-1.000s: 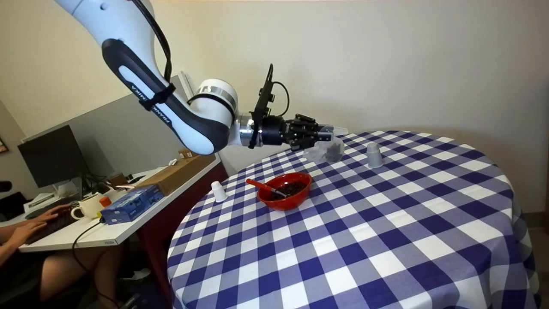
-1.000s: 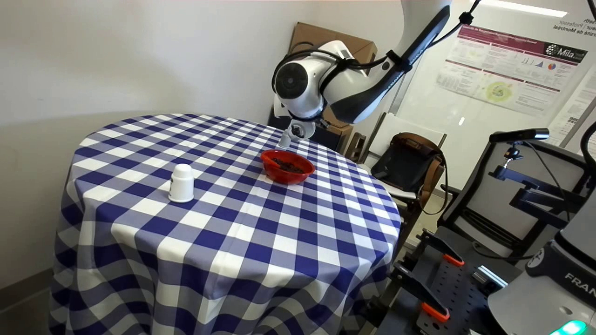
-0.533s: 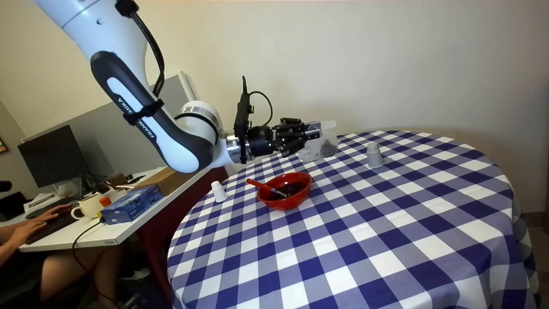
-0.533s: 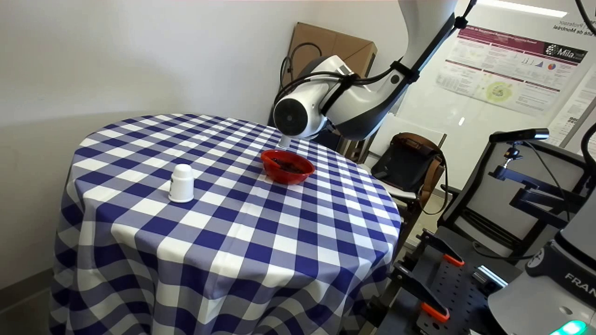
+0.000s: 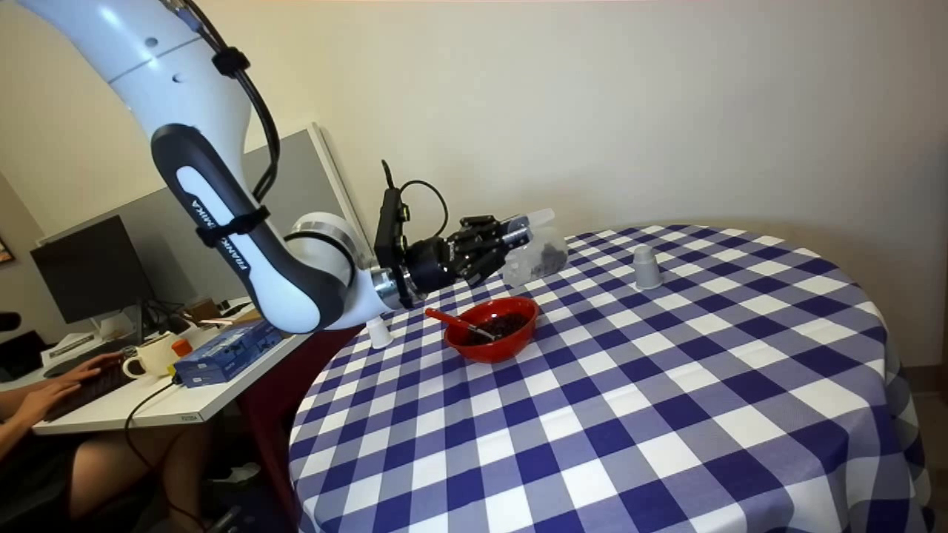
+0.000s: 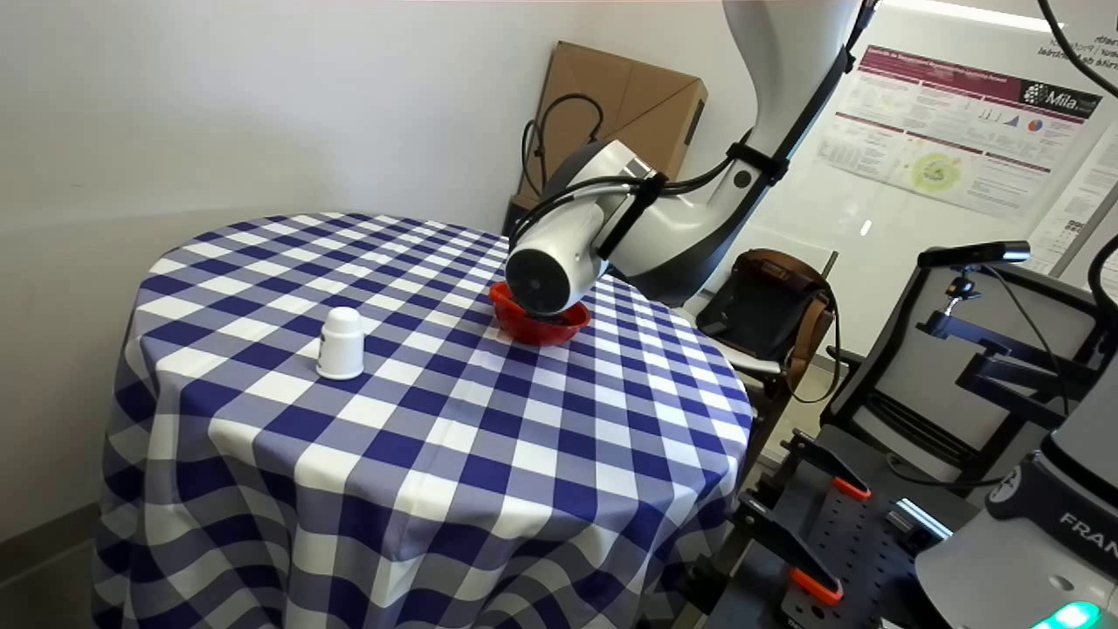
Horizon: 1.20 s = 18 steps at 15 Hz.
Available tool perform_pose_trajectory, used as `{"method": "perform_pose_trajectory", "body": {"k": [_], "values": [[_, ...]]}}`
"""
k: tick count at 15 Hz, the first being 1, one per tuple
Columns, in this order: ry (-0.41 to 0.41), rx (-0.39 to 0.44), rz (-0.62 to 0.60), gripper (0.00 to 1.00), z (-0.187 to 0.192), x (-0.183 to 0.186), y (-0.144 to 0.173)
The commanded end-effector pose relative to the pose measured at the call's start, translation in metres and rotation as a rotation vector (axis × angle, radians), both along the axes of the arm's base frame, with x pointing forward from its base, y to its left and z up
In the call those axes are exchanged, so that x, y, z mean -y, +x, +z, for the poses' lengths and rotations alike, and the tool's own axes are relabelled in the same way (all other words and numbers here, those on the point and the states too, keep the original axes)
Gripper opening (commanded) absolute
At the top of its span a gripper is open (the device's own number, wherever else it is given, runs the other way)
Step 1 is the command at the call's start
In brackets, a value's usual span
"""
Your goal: Pour the contents from the clear jar into the red bowl then put the clear jar on the table
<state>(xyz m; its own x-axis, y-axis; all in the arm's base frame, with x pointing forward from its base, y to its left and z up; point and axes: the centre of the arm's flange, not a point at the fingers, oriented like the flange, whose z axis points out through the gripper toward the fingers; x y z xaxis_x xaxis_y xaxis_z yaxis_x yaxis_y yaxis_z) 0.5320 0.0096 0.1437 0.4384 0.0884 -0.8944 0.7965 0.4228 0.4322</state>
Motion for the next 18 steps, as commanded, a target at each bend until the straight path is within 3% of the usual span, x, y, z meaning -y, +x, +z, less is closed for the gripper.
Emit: {"method": "perform_pose_trajectory", "body": {"k": [1,6,18], "values": [[-0.089,0.056,0.019,0.11,-0.019,-0.002,-0.006],[-0.166,0.115,0.04,0.11,-0.034,-0.002,-0.01],[-0.236,0.245,0.085,0.11,-0.035,-0.011,-0.005]]}}
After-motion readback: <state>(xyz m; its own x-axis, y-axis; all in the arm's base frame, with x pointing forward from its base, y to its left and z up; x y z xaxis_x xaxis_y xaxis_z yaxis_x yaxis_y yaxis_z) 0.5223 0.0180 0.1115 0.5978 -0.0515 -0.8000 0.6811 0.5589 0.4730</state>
